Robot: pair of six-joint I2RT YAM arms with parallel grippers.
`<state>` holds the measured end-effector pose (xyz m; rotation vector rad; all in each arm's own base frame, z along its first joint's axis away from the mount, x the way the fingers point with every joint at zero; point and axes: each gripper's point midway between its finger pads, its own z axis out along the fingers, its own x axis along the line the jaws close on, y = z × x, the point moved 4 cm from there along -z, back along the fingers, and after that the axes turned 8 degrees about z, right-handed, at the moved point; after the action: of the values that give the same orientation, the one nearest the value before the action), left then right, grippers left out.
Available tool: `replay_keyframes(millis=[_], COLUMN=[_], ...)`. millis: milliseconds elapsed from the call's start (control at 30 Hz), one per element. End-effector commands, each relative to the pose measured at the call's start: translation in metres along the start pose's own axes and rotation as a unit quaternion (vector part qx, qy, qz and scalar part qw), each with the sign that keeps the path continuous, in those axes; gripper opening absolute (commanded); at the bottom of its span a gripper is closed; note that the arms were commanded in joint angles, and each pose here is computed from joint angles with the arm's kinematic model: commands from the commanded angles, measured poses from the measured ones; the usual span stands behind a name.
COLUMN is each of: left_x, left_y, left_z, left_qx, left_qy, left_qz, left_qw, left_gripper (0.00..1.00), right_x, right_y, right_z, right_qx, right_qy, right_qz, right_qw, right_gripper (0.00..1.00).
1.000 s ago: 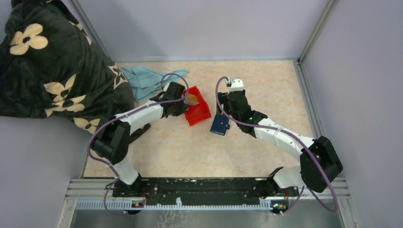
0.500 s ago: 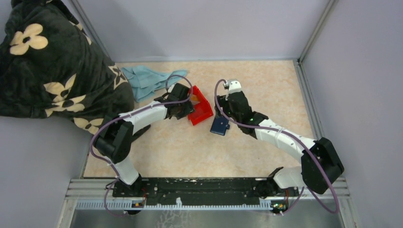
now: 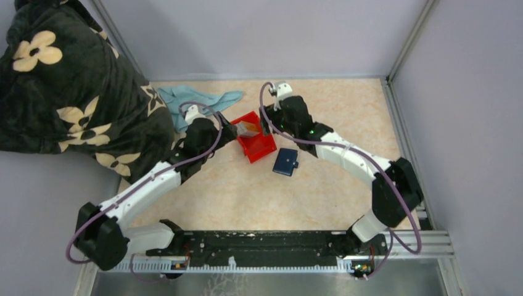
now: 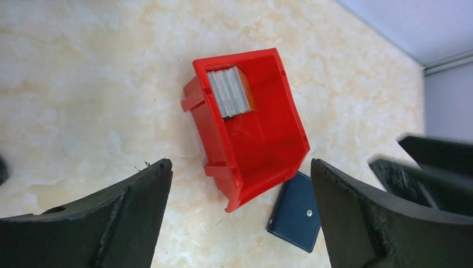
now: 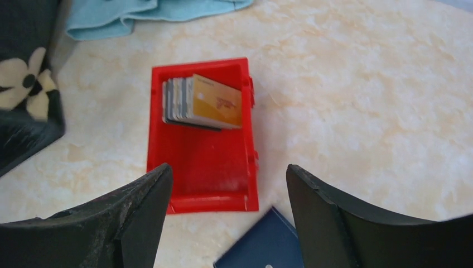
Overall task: Put the credit cards into the card holder
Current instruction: Pick up the credit card from the storage box.
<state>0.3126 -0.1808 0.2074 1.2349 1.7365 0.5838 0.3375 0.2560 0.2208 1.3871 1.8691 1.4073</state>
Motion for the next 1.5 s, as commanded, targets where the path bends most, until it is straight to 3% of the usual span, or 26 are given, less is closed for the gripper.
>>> replay_keyframes(millis=[0,100,200,367,633,1167,1467], left_x=[0.006,0.023,0.036,0.019,0.022,0.034,0.031], left_y=[0.03,0.029,0.017,0.014,0.011,-0.002,-0.001], left_z=[-0.033,-0.061,-0.073,-0.055,-0.033,-0.022,-0.022], left_qx=[-0.173,-0.265,-0.305,-0.236,-0.202,-0.178,-0.178], left_qy=[-0.097,-0.162,-0.196,-0.179,-0.131,-0.098,-0.106], left_qz=[-0.013,-0.034,-0.021,0.044,0.034,0.039,0.036], left_qw=[0.98,0.95,0.932,0.954,0.97,0.978,0.978], left_gripper=[0.99,0.99,0.99,1.0,0.99,0.99,0.99], right_x=[0.031,0.04,0.049,0.062,0.064,0.058,0.052], right_y=[0.026,0.018,0.012,0.008,-0.005,-0.032,-0.041], right_z=[0.024,0.05,0.068,0.093,0.124,0.156,0.158], right_qx=[0.001,0.026,0.048,0.073,0.101,0.136,0.158], right_qy=[0.066,0.087,0.105,0.122,0.115,0.112,0.127], right_qz=[0.0,0.009,0.013,0.01,0.007,0.033,0.067], right_qw=[0.998,0.996,0.993,0.99,0.988,0.984,0.977], right_gripper=[0.75,0.75,0.74,0.74,0.74,0.73,0.66])
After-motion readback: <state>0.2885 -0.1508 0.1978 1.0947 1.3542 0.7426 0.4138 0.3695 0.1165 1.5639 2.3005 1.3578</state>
